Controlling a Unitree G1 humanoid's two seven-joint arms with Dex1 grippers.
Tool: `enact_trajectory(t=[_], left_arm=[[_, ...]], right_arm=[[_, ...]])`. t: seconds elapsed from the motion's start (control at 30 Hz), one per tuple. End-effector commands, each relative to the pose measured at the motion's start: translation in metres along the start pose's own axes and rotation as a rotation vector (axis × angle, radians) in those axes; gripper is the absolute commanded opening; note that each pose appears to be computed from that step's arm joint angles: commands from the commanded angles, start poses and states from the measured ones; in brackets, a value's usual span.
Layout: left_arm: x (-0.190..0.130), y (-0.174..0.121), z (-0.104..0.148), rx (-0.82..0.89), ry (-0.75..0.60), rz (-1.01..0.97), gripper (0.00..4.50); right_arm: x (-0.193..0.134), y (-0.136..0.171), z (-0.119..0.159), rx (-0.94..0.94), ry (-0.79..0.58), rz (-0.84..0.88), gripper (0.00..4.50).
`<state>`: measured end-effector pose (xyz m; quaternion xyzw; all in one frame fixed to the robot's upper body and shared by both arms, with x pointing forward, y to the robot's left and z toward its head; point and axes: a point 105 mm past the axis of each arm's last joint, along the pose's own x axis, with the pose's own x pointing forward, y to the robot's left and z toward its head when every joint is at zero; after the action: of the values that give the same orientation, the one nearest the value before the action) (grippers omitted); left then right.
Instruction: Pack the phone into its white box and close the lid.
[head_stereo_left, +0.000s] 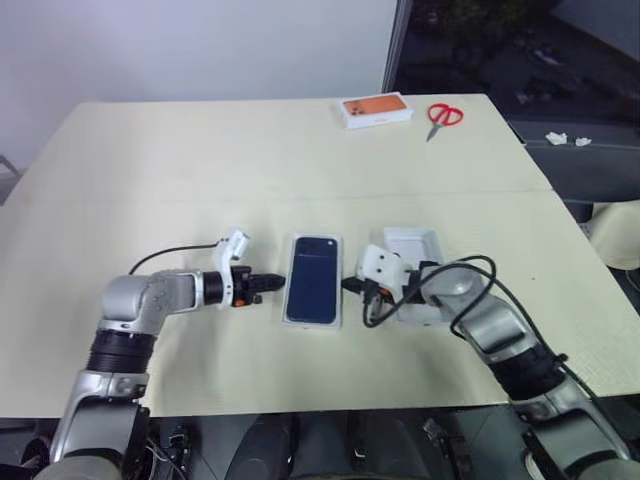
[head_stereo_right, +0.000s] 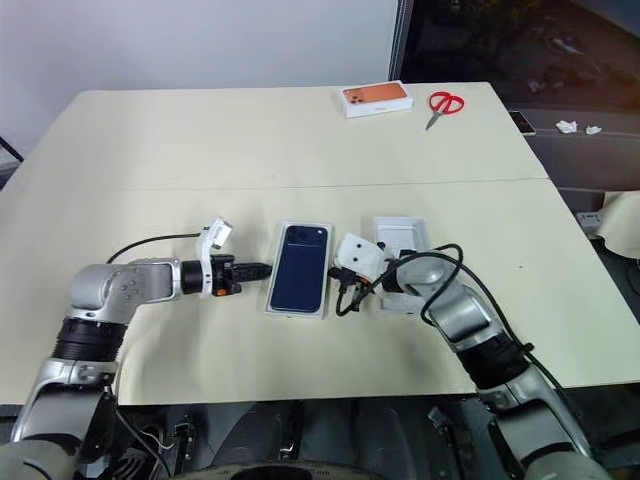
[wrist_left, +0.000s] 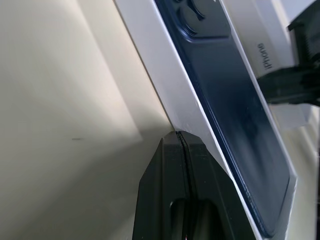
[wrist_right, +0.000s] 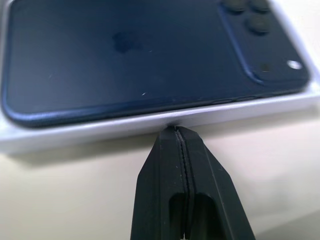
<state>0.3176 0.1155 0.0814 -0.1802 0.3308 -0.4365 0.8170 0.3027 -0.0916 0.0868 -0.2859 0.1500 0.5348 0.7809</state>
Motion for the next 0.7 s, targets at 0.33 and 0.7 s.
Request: enact_trajectory(t=[0.33, 0.7], left_arm=[[0.037, -0.046, -0.013, 0.012, 0.059, -0.194, 0.03], [0.036, -0.04, -0.006, -0.008, 0.022, -0.18, 0.03]], right_arm=[[-0.02, -0.009, -0.004, -0.021, 0.005, -0.052, 0.0], [-0.024, 0.0, -0.005, -0.015, 0.014, 0.019, 0.0]])
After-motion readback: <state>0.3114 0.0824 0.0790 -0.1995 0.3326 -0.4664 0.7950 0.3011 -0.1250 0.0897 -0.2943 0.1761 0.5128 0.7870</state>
